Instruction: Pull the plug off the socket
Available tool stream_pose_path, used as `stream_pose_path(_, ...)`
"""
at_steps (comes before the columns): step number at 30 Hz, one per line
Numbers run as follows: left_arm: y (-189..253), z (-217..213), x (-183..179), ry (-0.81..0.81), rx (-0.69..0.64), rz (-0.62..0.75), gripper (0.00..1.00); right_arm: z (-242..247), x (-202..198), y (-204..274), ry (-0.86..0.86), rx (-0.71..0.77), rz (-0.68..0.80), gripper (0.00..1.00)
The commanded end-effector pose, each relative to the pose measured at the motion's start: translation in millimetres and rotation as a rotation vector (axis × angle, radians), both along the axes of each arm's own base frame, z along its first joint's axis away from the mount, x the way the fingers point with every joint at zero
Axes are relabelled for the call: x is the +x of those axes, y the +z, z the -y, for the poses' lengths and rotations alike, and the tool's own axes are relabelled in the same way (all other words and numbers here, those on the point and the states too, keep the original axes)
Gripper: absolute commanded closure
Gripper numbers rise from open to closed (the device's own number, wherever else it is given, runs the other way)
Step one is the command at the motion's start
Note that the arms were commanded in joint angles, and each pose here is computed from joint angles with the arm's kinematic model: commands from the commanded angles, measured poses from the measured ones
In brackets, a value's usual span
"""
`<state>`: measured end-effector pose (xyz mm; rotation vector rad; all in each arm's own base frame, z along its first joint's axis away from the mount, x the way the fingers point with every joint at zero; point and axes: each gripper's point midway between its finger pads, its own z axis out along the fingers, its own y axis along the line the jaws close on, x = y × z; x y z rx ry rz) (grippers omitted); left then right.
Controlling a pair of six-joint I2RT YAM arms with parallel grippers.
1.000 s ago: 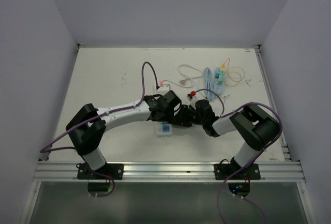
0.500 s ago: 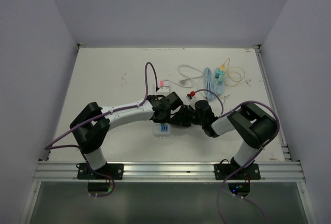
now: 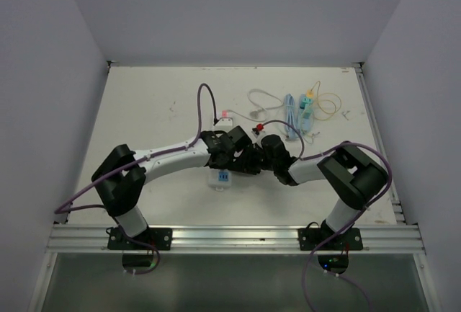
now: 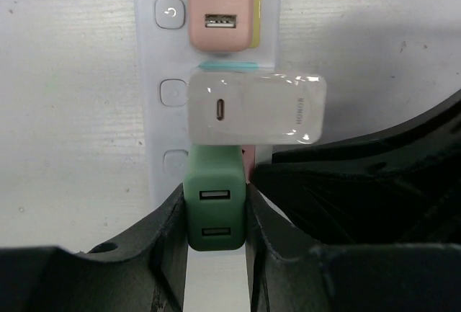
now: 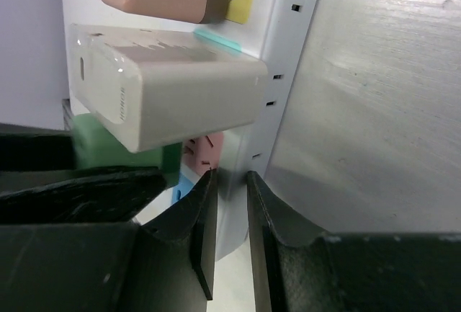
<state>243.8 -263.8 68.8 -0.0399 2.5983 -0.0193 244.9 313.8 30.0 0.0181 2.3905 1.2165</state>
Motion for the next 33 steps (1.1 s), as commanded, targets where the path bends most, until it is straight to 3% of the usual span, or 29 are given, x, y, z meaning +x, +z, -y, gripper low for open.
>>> stream_pose_path(1, 64.4, 28.5, 13.6, -0.007, -0.214, 0.143, 1.0, 53.0, -23.9, -74.3, -0.068, -0.36, -0.131, 0.87)
stream_pose_path(11, 73.3, 15.3, 13.0, -0.004, -0.188, 0.172, 1.0, 47.7, -24.0, -72.7, -0.052, -0.346, -0.128, 0.87)
stream_pose_path(17, 86.6, -25.5, 23.3, 0.036, -0.157, 0.215, 1.0, 36.7, -21.4, -42.5, -0.013, -0.253, -0.041, 0.75)
stream_pose_path(27, 83.3, -142.0, 94.8, 0.237, -0.189, 0.351, 1.0, 30.9, -14.5, 29.9, 0.025, -0.156, 0.155, 0.47)
stream_pose_path(33, 58.4, -172.5, 148.7, 0.311, -0.304, 0.358, 0.99, 36.8, -18.3, 51.2, 0.03, -0.137, 0.222, 0.39)
